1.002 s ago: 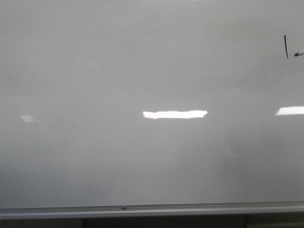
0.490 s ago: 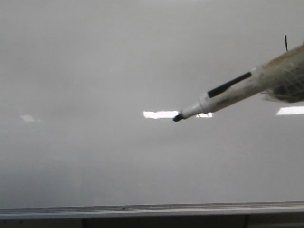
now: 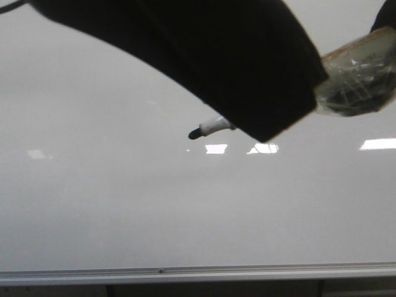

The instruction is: Write number 1 on whiteboard

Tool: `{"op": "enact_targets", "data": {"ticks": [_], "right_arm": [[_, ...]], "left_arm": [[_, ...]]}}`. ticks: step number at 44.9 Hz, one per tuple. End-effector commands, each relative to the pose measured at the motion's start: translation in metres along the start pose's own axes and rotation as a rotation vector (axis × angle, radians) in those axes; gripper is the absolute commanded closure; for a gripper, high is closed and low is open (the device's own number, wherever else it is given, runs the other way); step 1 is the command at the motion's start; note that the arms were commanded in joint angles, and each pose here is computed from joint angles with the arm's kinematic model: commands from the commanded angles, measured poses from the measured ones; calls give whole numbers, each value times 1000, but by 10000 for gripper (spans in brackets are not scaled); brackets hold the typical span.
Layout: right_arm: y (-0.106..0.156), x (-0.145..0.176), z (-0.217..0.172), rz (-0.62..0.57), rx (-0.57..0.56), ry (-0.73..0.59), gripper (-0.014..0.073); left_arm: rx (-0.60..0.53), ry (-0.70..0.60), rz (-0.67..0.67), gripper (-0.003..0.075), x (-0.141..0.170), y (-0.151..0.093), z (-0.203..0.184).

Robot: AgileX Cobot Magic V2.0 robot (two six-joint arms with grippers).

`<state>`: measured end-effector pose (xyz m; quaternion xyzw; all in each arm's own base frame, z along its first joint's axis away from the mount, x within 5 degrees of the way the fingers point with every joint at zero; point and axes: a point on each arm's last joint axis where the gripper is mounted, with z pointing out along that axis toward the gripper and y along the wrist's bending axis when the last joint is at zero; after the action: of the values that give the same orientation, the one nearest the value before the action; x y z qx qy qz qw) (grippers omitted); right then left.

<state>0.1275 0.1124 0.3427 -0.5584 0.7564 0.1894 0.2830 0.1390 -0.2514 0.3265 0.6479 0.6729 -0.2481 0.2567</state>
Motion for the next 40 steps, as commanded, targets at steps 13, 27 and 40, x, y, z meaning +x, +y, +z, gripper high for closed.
{"op": "enact_targets", "data": {"ticks": [13,27,40], "right_arm": [[1,-11,-11,-16,28,-85,572],[1,-11,-11,-15,30,-86,349],[-8,-2,-18,25,164,-30,95]], "left_arm": [[-31,-65,-7,414,-16,8,5],[-38,-72,-7,629,-17,8,5],[-112,-31,-7,659,-12,12,-4]]}}
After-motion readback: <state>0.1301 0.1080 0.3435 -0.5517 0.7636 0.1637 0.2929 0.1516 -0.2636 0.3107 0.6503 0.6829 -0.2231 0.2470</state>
